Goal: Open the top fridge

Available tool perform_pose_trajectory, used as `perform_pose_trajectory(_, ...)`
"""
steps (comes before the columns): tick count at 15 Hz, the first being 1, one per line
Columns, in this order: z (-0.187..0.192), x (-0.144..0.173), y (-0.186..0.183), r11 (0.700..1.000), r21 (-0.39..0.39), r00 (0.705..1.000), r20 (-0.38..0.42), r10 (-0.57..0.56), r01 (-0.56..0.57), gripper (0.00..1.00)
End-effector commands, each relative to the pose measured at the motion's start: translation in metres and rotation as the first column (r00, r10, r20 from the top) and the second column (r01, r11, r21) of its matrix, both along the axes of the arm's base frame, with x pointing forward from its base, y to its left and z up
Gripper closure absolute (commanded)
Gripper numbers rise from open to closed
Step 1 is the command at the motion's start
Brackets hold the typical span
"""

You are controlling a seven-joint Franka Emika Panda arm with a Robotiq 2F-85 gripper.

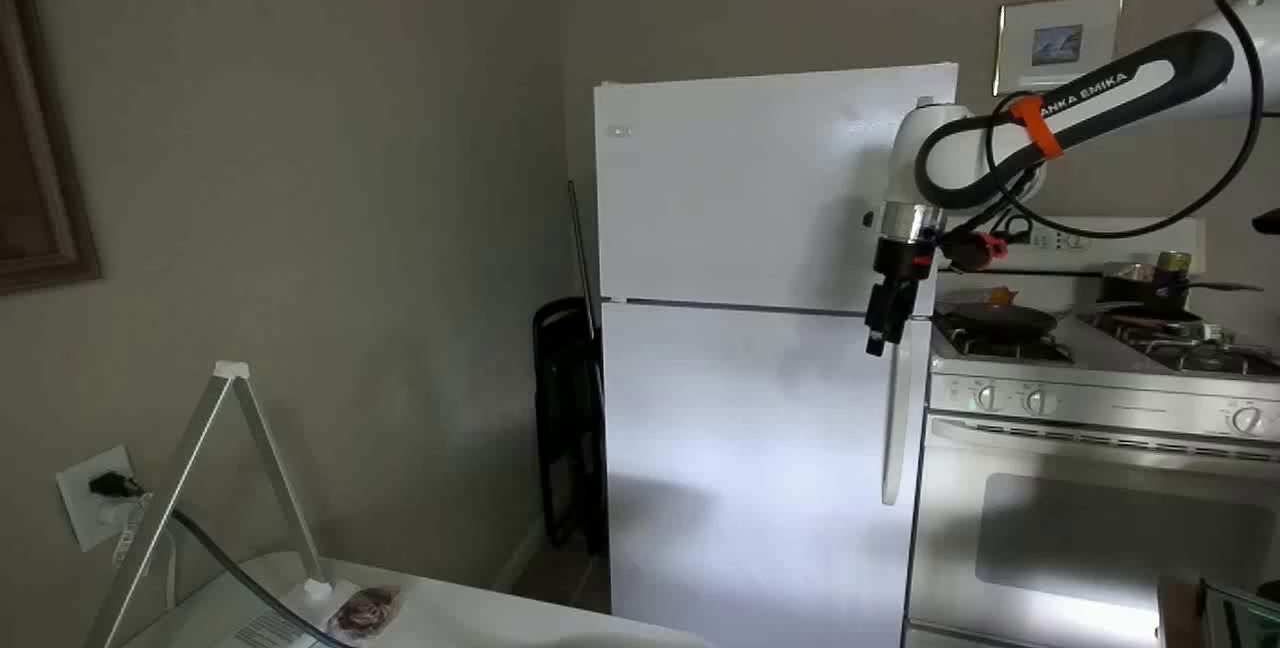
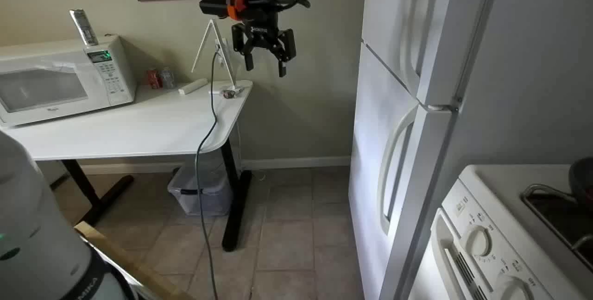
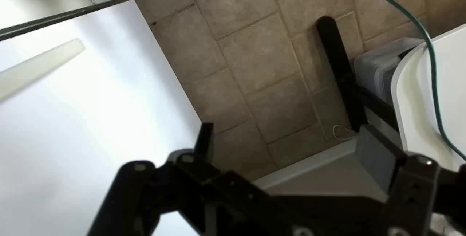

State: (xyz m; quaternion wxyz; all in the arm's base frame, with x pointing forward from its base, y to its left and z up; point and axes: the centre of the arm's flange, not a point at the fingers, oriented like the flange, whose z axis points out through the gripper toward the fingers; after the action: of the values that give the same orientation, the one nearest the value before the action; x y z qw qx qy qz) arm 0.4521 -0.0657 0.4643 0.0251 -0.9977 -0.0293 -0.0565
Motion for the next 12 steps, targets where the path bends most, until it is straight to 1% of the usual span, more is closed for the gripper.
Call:
perform_pose_trajectory(1,0.000,0.000,0.000,1.000,0.000,1.000,0.000,0.000,0.000,0.00)
perform_pose_trajectory(4,0.000,0.000,0.000,1.000,0.000,1.000,0.000,0.000,0.000,0.00)
perform_pose_trajectory(5,0.006,-0.004,-0.007,1.000,-0.013,1.000,-0.013,0.012,-0.013,0.00)
perform_pose_trajectory(7,0.021,-0.018,-0.035,1.000,-0.015,1.000,-0.015,0.004,-0.004,0.00)
perform_pose_trajectory(9,0.038,-0.037,-0.069,0.999,-0.013,0.999,-0.024,-0.039,0.039,0.00)
perform_pose_trajectory(10,0.052,-0.053,-0.093,0.997,-0.007,0.996,-0.045,-0.074,0.074,0.00)
perform_pose_trajectory(12,0.073,-0.076,-0.134,0.991,0.023,0.991,-0.044,-0.129,0.130,0.00)
